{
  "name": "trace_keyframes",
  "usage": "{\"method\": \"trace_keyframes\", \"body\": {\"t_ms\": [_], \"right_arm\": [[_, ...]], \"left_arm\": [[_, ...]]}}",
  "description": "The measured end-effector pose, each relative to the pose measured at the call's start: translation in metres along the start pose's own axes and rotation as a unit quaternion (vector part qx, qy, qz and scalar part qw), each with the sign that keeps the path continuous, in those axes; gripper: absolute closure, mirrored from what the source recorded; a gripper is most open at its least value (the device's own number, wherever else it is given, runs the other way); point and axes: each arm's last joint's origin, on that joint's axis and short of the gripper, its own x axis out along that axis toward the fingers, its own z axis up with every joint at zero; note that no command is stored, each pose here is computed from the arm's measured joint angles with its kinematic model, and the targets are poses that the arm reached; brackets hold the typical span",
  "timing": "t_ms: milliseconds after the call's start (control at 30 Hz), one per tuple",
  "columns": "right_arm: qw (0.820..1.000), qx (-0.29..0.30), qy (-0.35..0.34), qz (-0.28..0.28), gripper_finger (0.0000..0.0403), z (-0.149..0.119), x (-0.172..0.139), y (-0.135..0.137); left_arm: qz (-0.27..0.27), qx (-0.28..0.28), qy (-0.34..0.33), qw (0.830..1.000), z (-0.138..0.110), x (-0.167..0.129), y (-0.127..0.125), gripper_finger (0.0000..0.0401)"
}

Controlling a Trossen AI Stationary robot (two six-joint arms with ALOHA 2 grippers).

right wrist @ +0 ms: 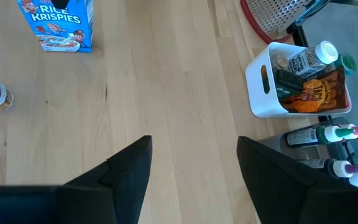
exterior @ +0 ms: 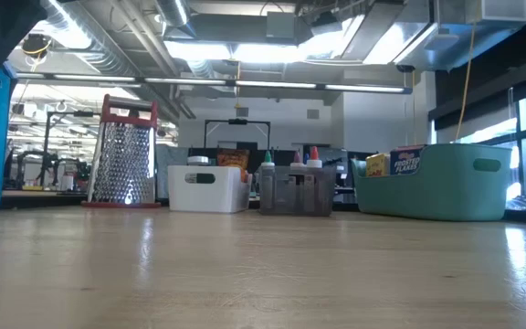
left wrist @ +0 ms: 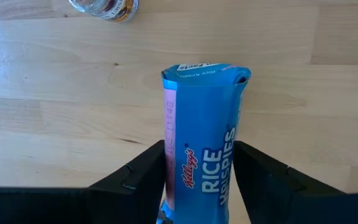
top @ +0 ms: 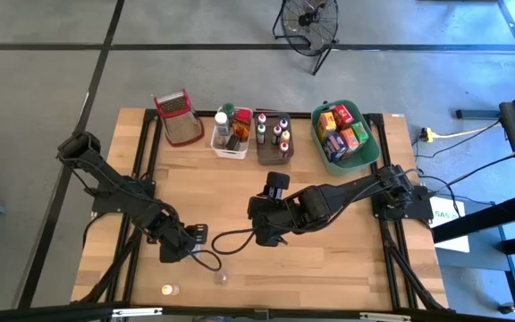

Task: Pick & Place Kitchen Items
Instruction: Put the light blue cereal box into the green bin

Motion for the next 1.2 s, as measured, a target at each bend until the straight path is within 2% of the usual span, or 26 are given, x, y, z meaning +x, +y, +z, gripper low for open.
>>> {"method": "trace_keyframes", "body": {"t_ms": [433, 667, 967, 1067, 1133, 1200], "right_arm": [[1.0, 0.002, -0.004, 0.0, 0.0165, 0.001, 0.0, 0.0], [1.0, 0.002, -0.004, 0.0, 0.0165, 0.001, 0.0, 0.0], [1.0, 0.007, -0.012, 0.003, 0.0165, 0.002, 0.0, 0.001], [1.0, 0.009, -0.014, 0.005, 0.0165, 0.003, 0.0, 0.001], [1.0, 0.009, -0.011, 0.011, 0.0165, 0.003, 0.0, 0.001], [1.0, 0.009, -0.006, 0.027, 0.0165, 0.003, 0.0, 0.002]], "left_arm": [[0.001, -0.001, 0.001, 1.0, 0.0, 0.0, 0.0, 0.0258], [0.011, -0.009, 0.016, 1.0, -0.001, -0.001, 0.001, 0.0262], [0.032, -0.034, 0.031, 0.998, 0.003, -0.035, 0.013, 0.0263], [0.058, -0.053, 0.051, 0.996, 0.003, -0.047, 0.018, 0.0263], [0.079, -0.074, 0.062, 0.992, 0.002, -0.056, 0.022, 0.0263], [0.103, -0.119, 0.067, 0.985, -0.001, -0.066, 0.029, 0.0263]]}}
